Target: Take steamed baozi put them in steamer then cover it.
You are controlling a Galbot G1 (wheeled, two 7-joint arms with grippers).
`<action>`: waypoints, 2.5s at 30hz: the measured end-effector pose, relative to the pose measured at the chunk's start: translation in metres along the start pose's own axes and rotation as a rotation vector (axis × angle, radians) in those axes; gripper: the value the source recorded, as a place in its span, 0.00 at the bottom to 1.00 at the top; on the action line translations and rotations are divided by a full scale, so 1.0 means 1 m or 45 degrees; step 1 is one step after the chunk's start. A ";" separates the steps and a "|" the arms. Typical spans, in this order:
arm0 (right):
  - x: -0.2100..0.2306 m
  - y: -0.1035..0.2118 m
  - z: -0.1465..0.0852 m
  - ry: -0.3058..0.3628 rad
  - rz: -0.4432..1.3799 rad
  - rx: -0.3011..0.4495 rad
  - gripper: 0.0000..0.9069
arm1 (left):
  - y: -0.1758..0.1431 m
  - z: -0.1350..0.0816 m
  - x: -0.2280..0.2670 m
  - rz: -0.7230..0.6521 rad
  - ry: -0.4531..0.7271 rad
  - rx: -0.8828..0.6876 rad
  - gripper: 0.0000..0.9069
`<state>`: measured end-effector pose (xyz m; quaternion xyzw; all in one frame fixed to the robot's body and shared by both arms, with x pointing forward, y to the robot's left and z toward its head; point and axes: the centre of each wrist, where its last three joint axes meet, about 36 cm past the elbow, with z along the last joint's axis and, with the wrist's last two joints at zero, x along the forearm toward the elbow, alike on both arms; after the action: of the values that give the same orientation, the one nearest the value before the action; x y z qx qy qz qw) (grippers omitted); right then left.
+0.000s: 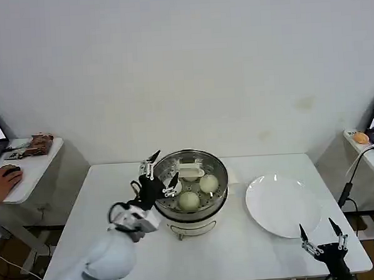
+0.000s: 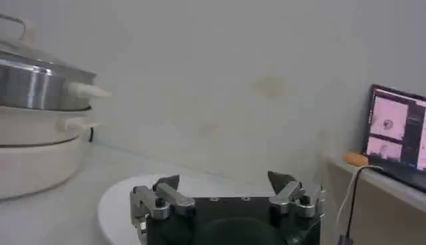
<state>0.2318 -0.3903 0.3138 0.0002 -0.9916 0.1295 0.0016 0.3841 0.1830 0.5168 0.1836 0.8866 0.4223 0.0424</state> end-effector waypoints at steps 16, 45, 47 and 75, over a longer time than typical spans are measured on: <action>-0.010 0.002 -0.005 -0.046 -0.023 -0.096 1.00 | 0.006 0.087 0.045 -0.066 -0.022 0.856 1.00; 0.018 0.004 0.012 -0.011 0.006 -0.325 1.00 | -0.070 0.201 0.129 -0.237 0.028 1.071 1.00; 0.019 0.005 0.013 -0.007 0.007 -0.330 1.00 | -0.076 0.202 0.132 -0.235 0.030 1.073 1.00; 0.017 0.007 0.024 0.052 0.006 -0.346 1.00 | -0.093 0.211 0.140 -0.230 0.043 1.073 1.00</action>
<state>0.2142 -0.3896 0.2893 -0.0051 -0.9997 -0.0060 0.0215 0.2754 0.3346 0.3222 0.0996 0.9947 0.0207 -0.0141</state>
